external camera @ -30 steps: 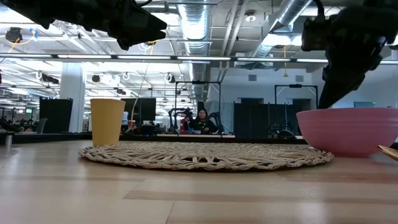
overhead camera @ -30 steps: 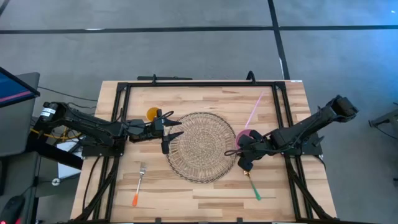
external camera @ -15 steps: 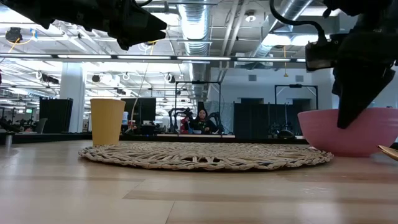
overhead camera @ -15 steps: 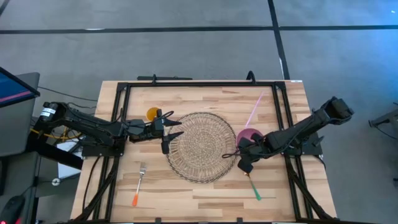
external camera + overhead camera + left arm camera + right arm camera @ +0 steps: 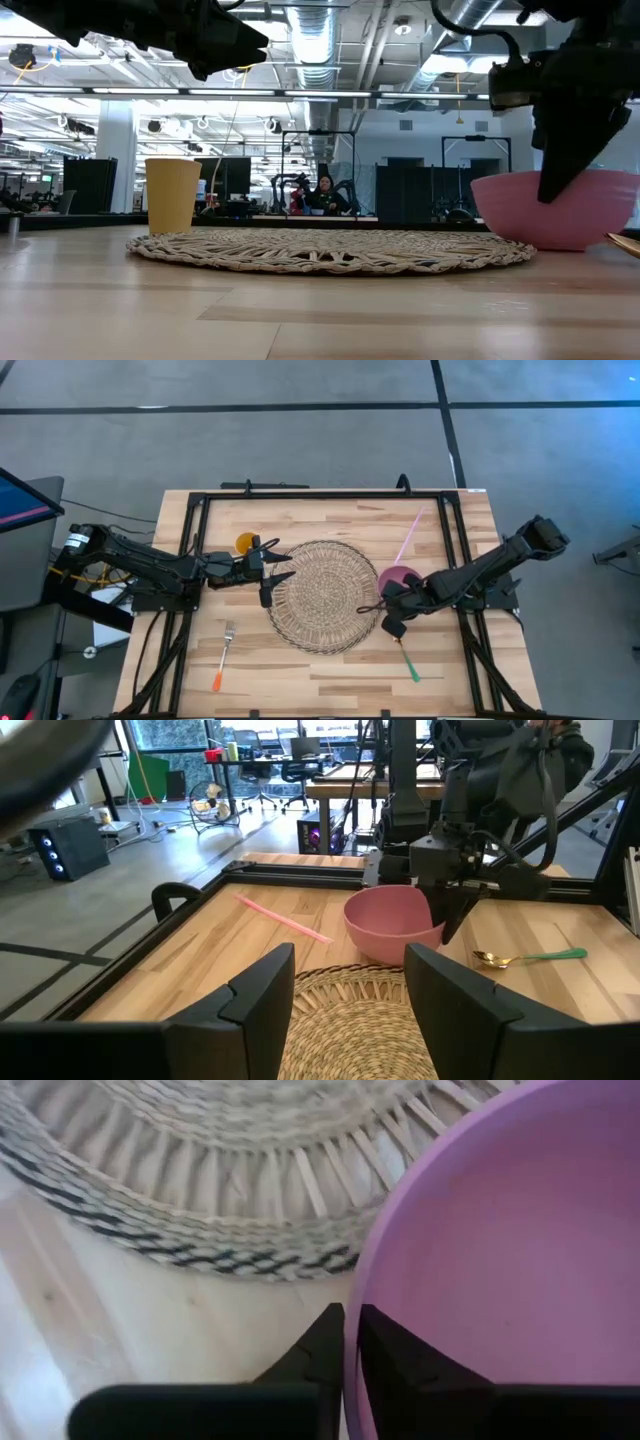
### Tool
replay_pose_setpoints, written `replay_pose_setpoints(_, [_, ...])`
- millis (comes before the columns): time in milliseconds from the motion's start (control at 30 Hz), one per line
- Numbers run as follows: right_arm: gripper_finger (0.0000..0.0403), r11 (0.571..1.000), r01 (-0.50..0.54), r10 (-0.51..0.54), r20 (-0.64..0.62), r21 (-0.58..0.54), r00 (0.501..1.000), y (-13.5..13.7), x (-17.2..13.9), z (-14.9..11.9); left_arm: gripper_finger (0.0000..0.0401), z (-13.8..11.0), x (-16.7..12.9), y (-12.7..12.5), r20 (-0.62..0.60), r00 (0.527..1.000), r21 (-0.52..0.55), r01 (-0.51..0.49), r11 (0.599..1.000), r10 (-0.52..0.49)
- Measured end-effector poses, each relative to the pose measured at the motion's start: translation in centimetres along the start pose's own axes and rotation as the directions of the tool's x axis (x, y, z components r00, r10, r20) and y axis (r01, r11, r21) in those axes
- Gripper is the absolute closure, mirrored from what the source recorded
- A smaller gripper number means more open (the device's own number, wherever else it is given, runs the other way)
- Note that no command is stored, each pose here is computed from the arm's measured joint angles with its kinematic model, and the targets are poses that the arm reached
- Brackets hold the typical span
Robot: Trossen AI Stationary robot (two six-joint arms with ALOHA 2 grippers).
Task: Pick & Place Utensil
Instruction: Put the pink bowl on the mat
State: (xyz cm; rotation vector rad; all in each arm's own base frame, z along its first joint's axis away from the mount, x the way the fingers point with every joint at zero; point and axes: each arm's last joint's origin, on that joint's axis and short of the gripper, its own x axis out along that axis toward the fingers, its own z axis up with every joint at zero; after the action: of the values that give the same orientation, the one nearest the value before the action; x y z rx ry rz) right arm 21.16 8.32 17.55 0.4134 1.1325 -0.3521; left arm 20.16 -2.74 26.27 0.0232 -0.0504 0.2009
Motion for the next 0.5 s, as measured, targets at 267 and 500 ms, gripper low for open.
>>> replay_pose_setpoints(267, [0.0397, 0.998, -0.067, 0.068, 0.048, -0.021, 0.997, 1.5, -1.9, 1.8, 0.021, 0.0, 0.0, 0.0, 0.0, 1.0, 0.0, 0.0, 1.0, 0.0])
replay_pose_setpoints(500, [0.0399, 0.983, -0.098, 0.123, 0.164, -0.155, 0.979, 3.1, -4.1, 3.9, 0.021, 0.0, 0.0, 0.0, 0.0, 1.0, 0.0, 0.0, 1.0, 0.0])
